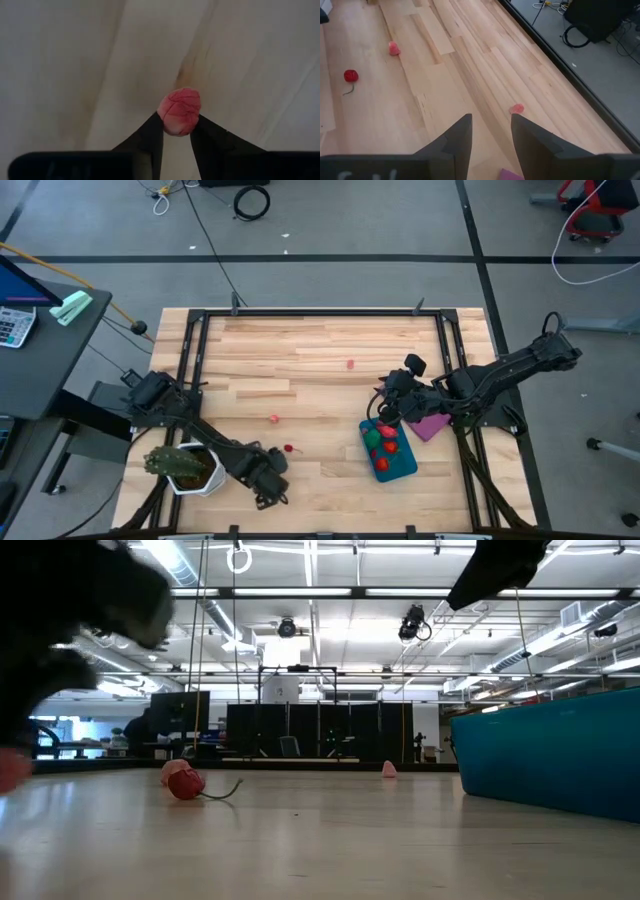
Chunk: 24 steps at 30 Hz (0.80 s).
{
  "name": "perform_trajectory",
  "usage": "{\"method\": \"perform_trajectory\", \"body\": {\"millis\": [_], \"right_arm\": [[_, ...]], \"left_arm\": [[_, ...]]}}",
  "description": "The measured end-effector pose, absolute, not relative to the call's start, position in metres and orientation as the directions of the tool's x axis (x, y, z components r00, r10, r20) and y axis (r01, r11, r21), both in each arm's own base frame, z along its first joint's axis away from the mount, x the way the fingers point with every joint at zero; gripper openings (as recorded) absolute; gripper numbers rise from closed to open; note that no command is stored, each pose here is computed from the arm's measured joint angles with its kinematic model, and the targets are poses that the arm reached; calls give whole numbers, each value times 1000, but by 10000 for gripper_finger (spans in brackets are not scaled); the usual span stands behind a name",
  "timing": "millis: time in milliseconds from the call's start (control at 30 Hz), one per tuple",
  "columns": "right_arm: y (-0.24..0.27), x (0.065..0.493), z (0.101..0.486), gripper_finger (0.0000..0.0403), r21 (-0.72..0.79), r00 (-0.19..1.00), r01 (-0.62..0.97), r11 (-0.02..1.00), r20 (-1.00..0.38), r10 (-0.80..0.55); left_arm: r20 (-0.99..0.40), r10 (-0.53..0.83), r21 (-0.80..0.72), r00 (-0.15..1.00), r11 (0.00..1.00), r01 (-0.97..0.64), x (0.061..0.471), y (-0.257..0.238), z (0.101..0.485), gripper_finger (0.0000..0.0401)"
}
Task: Pick and placing Produce into tupperware
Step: Put the pink peach into the blue bin
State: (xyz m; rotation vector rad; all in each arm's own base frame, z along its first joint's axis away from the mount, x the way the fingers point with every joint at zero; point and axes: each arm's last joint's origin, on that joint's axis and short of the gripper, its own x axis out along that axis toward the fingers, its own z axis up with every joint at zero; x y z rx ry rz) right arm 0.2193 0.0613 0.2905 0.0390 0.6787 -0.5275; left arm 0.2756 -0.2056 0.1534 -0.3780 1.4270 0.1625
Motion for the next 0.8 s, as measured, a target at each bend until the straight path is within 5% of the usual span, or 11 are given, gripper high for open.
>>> {"method": "perform_trajectory", "body": {"millis": [367,800], "right_arm": [[61,219,291,145,-145,651,488,861,-597,-470],[58,217,291,145,-276,620,498,822,-549,-561]], "left_arm": [[-881,-17,-104,472,982,-160,336,-178,196,82],[-528,22,-16,849,999,-36,409,-98,229,82]]}}
